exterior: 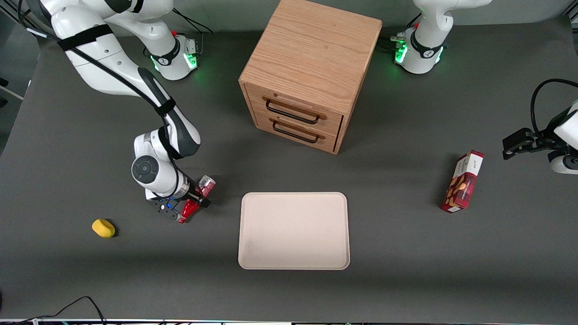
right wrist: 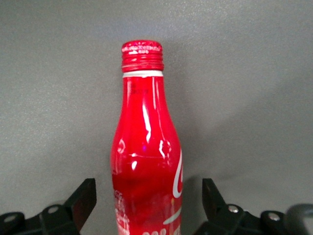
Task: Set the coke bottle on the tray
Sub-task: 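Close the right gripper around the bottle's body, then lift the bottle and tilt it upright with the right gripper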
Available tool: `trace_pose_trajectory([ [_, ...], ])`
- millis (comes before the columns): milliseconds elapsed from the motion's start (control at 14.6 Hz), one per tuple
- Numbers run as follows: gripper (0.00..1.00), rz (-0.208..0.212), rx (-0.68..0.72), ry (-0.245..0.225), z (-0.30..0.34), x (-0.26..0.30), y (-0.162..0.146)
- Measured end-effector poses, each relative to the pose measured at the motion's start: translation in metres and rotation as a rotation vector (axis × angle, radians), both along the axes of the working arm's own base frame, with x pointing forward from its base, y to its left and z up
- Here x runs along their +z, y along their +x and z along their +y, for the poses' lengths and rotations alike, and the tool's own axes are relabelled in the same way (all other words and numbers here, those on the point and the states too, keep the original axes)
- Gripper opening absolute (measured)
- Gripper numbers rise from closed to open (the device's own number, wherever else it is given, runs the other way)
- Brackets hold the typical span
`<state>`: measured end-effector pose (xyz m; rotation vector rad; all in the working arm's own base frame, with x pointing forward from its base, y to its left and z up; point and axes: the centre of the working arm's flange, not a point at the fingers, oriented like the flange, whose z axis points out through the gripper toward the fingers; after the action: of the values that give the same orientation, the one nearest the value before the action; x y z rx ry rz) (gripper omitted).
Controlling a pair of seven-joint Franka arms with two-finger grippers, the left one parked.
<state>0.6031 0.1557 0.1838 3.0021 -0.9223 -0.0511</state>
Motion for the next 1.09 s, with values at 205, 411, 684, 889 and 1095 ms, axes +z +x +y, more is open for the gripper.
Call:
trace_pose_trajectory([
  [205, 0.67, -0.004, 0.001, -0.015, 0.001, -0.001, 0.0],
  [411, 0.55, -0.013, 0.005, -0.036, 0.004, 0.0, -0.001],
  [684, 0.55, -0.013, 0.003, -0.037, 0.004, 0.0, -0.001],
  [889, 0.55, -0.018, 0.001, -0.036, 0.004, 0.002, 0.001],
  [1095, 0.55, -0.04, -0.003, -0.037, 0.006, 0.028, 0.013],
])
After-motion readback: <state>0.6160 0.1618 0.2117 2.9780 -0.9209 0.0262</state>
